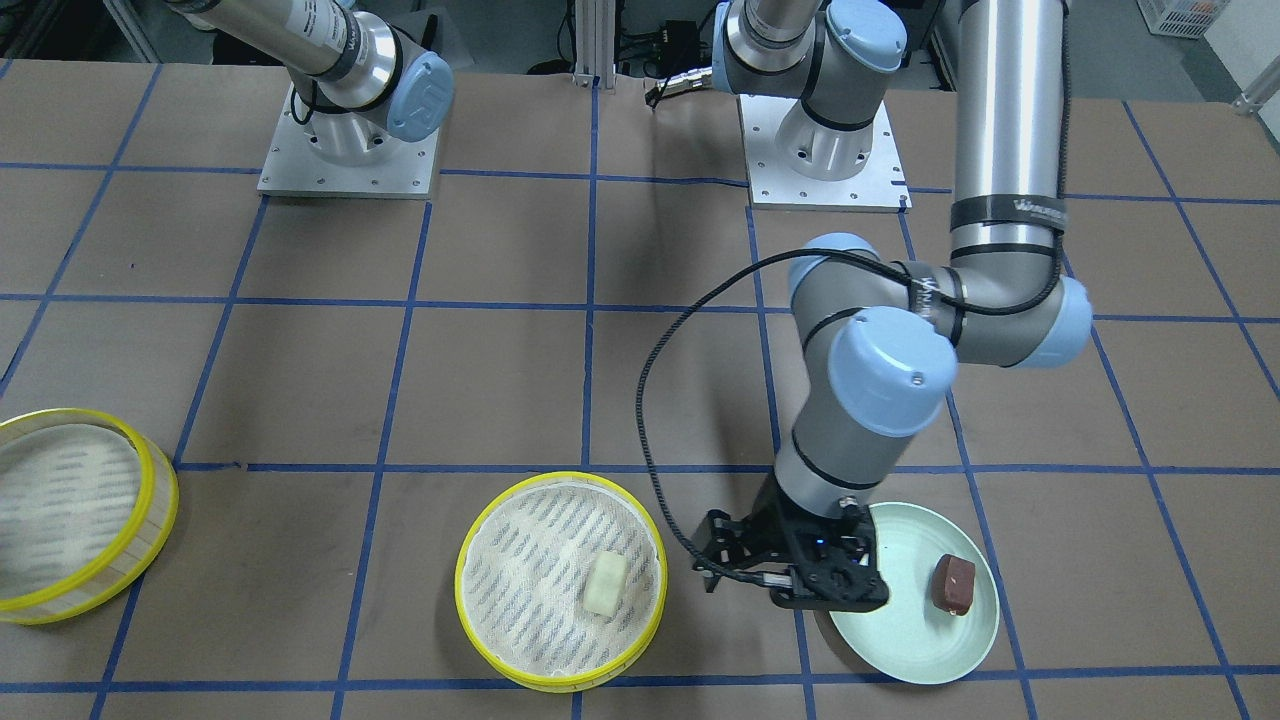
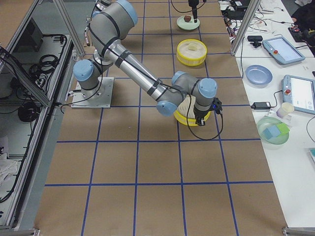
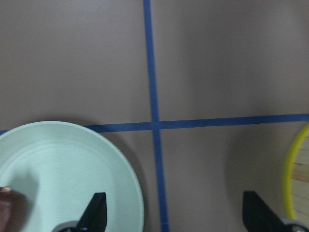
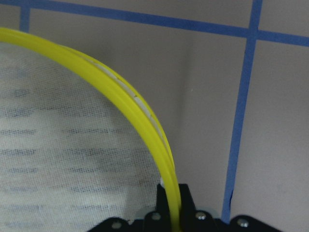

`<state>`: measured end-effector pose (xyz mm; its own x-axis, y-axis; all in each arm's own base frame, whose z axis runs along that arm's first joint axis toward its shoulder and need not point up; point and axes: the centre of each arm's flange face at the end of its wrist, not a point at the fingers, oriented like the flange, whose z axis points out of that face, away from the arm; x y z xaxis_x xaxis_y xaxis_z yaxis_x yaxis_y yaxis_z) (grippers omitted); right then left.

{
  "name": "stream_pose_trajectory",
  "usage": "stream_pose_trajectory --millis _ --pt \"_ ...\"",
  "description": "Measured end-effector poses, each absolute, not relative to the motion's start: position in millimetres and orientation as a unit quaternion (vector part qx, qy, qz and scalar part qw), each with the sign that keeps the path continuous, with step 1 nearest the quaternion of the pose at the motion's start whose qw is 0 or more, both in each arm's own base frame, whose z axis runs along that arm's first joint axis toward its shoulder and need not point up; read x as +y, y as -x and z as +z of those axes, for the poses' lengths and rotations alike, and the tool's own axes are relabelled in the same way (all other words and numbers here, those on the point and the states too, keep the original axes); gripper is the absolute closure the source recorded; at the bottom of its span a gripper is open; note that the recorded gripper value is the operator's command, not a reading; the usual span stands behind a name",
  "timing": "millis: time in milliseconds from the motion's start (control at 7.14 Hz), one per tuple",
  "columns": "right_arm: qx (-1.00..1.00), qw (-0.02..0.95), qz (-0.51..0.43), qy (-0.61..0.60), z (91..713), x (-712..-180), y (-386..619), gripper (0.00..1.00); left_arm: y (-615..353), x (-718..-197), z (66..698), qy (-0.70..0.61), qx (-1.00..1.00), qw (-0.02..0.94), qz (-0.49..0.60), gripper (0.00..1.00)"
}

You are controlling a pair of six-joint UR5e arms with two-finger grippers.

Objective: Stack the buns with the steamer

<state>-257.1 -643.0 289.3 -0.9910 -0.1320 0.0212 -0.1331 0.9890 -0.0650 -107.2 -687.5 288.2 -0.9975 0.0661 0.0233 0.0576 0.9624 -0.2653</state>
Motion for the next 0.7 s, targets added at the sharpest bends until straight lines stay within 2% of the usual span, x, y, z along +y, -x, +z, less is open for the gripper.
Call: stream_pose_trajectory --millis 280,700 --pt "-0.998 0.020 0.039 -0.053 322 -660 173 1.00 43 -693 264 0.067 -0.991 -0.019 0.112 0.00" --pt "-0.999 0.014 0.049 -0.005 338 -678 1 1.00 -17 -695 246 0.120 -0.987 -0.037 0.098 0.01"
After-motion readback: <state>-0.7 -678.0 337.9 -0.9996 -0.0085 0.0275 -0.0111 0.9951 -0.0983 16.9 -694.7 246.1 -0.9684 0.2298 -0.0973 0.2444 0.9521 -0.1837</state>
